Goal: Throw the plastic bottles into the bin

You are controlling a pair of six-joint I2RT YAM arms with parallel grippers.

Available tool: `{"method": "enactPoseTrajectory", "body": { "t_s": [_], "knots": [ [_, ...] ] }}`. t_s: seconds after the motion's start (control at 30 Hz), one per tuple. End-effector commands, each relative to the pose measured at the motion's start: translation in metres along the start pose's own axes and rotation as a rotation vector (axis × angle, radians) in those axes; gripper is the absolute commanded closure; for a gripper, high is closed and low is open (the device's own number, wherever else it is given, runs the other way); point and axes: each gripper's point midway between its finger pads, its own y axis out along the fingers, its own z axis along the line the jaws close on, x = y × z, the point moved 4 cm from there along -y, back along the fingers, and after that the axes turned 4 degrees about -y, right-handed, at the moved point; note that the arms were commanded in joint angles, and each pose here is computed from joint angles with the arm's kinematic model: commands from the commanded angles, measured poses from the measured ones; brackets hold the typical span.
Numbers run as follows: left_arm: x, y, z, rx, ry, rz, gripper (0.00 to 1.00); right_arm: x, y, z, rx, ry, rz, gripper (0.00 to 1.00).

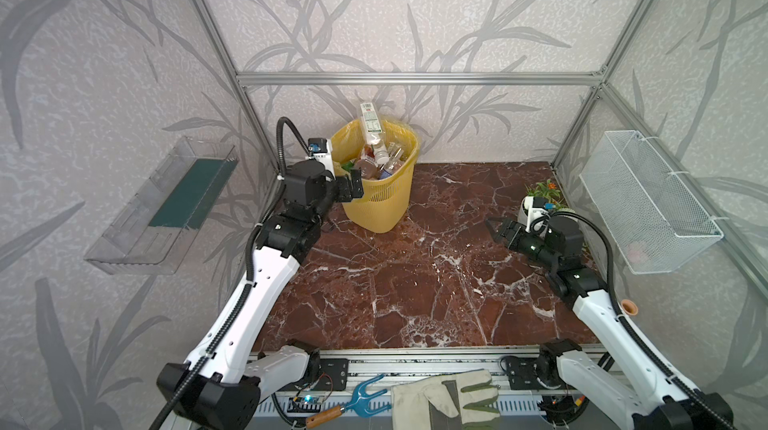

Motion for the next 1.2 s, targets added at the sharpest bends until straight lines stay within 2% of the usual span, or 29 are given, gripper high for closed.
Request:
{"method": "enactPoseTrajectory", "body": {
  "t_s": [0.0, 0.13, 0.23, 0.4, 0.6, 0.73, 0.9, 1.03, 1.17],
  "knots": [
    [0.002, -0.007, 0.016, 0.061, -0.052, -0.048, 0.01, 0.009, 0.003, 0.013, -0.001, -0.106, 0.004, 0.14],
    [-0.013, -0.008, 0.032, 0.129, -0.065, -0.004, 0.01, 0.019, 0.012, 0.029, 0.008, -0.183, 0.0, 0.14],
    [-0.029, -0.011, 0.052, 0.213, -0.116, 0.011, 0.01, 0.032, 0.024, 0.051, 0.02, -0.262, 0.01, 0.15],
    [-0.056, -0.028, 0.077, 0.296, -0.18, 0.002, 0.01, 0.051, 0.056, 0.092, 0.089, -0.344, 0.018, 0.2],
    [-0.102, -0.047, 0.11, 0.449, -0.142, 0.009, 0.01, 0.052, 0.084, 0.12, 0.152, -0.416, 0.016, 0.21],
    [-0.136, -0.054, 0.137, 0.585, -0.124, -0.063, 0.01, 0.046, 0.094, 0.121, 0.163, -0.452, 0.031, 0.18],
    [-0.167, -0.052, 0.157, 0.664, -0.133, -0.155, 0.01, 0.039, 0.1, 0.116, 0.157, -0.523, 0.038, 0.13],
    [-0.178, -0.037, 0.161, 0.653, -0.051, -0.154, 0.01, 0.029, 0.098, 0.1, 0.099, -0.633, 0.037, 0.06],
    [-0.187, -0.015, 0.167, 0.608, -0.039, -0.154, 0.01, 0.019, 0.095, 0.085, 0.056, -0.731, 0.032, 0.01]
  ]
}}
